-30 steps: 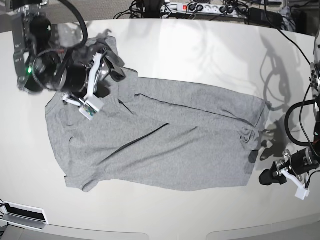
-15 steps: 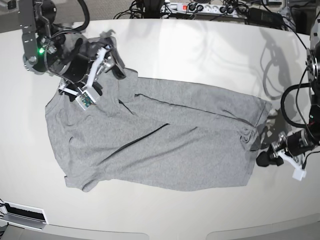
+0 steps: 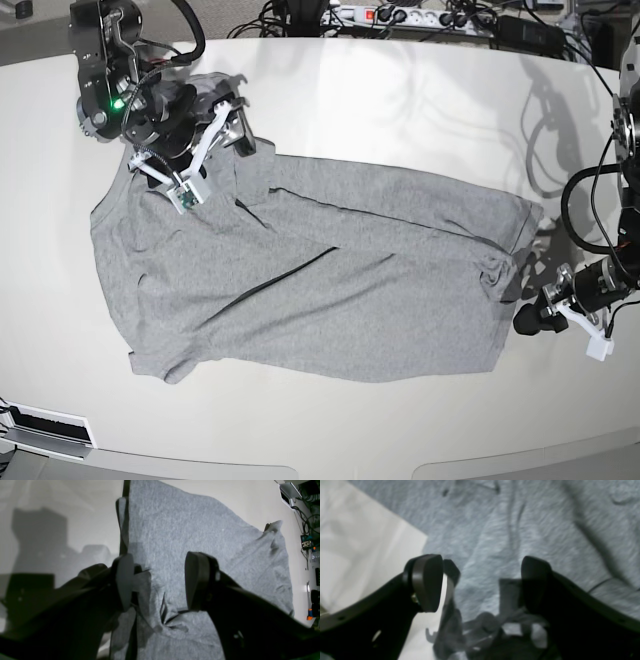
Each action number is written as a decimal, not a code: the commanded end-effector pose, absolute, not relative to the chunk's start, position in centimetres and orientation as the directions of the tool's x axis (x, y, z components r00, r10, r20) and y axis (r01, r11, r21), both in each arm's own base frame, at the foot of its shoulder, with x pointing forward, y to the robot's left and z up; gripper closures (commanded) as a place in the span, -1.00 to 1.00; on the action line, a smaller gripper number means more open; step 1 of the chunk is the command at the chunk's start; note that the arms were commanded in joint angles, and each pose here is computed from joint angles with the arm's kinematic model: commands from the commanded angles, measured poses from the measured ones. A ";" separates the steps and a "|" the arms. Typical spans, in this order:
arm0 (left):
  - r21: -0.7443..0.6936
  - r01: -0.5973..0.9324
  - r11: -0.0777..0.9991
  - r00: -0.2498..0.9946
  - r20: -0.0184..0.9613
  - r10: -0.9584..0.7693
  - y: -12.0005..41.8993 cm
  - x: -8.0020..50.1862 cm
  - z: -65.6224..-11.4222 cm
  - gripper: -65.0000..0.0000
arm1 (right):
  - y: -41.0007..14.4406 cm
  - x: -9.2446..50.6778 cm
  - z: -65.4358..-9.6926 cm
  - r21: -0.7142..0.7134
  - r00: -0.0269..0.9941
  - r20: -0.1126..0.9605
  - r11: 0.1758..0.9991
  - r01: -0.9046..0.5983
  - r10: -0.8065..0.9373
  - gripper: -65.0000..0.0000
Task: Layout the t-shirt on the table in an organized manner, then fold the t-shirt properly
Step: 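Grasp the shoulder with the right gripper and pull it outward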
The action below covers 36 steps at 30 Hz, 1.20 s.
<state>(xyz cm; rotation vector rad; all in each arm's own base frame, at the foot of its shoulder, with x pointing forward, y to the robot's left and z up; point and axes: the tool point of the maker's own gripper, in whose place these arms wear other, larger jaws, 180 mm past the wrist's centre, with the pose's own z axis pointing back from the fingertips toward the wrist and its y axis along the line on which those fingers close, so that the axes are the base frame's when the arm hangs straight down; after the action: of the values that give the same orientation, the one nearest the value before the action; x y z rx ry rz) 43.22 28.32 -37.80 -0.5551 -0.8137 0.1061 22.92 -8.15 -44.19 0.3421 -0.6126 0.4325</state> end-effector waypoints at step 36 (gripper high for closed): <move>-0.445 0.136 0.885 0.580 0.760 0.293 32.9 46.0 -31.4 -0.04 | -5.4 12.4 -35.1 0.212 0.549 0.625 0.557 -0.803 0.555 1.00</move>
<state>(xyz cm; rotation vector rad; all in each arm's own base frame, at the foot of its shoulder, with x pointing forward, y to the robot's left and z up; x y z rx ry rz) 44.48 32.08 -34.38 -0.4896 -0.8732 0.1016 12.01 -5.63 -35.87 0.5078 -0.4995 0.8377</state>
